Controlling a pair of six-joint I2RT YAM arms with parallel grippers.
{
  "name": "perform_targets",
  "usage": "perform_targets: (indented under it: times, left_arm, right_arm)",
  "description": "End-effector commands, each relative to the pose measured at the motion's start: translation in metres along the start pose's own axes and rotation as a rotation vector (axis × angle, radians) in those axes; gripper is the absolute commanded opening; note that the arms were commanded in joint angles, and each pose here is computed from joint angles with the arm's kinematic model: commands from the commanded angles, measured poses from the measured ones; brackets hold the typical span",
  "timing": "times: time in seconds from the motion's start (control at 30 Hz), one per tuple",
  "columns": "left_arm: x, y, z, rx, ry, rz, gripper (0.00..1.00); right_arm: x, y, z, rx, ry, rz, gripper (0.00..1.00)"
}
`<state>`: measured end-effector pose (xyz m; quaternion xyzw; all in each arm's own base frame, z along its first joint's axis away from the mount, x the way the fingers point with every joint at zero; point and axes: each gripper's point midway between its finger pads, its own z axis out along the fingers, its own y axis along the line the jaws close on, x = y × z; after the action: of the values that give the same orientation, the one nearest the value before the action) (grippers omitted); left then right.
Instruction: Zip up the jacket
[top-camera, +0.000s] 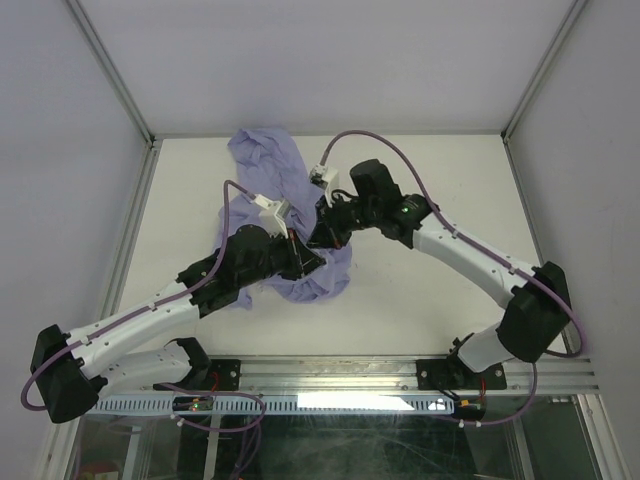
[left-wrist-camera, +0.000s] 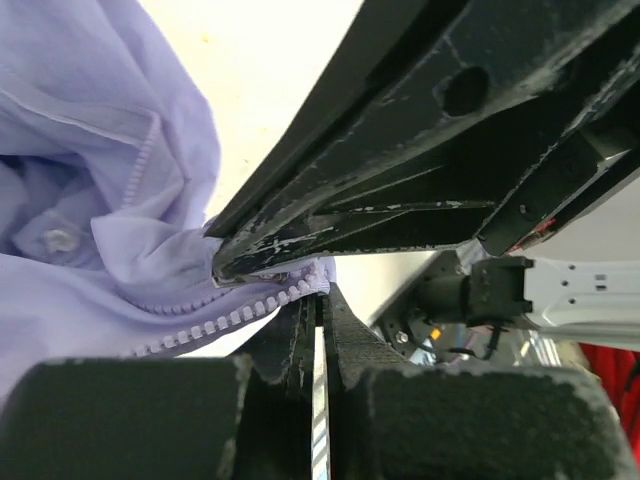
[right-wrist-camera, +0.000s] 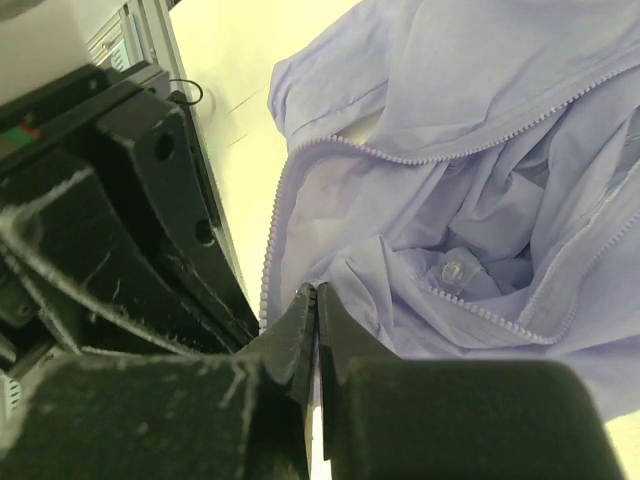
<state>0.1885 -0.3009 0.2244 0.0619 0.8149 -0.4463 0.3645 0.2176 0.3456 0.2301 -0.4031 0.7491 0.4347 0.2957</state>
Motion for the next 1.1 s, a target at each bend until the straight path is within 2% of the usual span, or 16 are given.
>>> perform_targets:
  times: [0.0, 0.23, 0.37, 0.47, 0.57, 0.67, 0.8, 0.9, 1.07]
  left_arm:
    - [0.002, -0.045, -0.009, 0.158, 0.027, 0.06, 0.0]
    - [0.012, -0.036, -0.005, 0.12, 0.04, 0.059, 0.0]
    - [0.007, -0.018, -0.013, 0.062, -0.034, 0.02, 0.0]
    - [0.003, -0.01, -0.022, 0.057, -0.094, 0.005, 0.0]
    - [0.0, -0.011, -0.026, 0.086, -0.137, 0.001, 0.0]
    - [-0.001, -0.011, -0.028, 0.111, -0.163, 0.007, 0.0]
    - [-0.004, -0.011, -0.03, 0.136, -0.2, 0.022, 0.0]
    - [-0.006, -0.013, -0.031, 0.16, -0.228, 0.029, 0.0]
    - [-0.005, -0.011, -0.032, 0.19, -0.261, 0.033, 0.0]
  right_arm:
    - [-0.053, 0.019, 0.018, -0.066, -0.079, -0.078, 0.0]
    - [-0.054, 0.06, 0.06, -0.207, 0.004, -0.072, 0.0]
    - [-0.057, 0.061, 0.053, -0.202, 0.001, -0.039, 0.01]
    - [-0.065, 0.057, 0.037, -0.16, -0.033, 0.011, 0.12]
    - [-0.075, 0.052, 0.018, -0.121, -0.083, 0.091, 0.31]
    - [-0.086, 0.048, -0.005, -0.092, -0.148, 0.147, 0.42]
    - [-0.087, 0.032, -0.039, 0.04, -0.206, 0.198, 0.46]
    - [-0.064, 0.014, -0.057, 0.137, -0.192, 0.286, 0.46]
    - [-0.022, 0.015, -0.059, 0.119, -0.178, 0.5, 0.45]
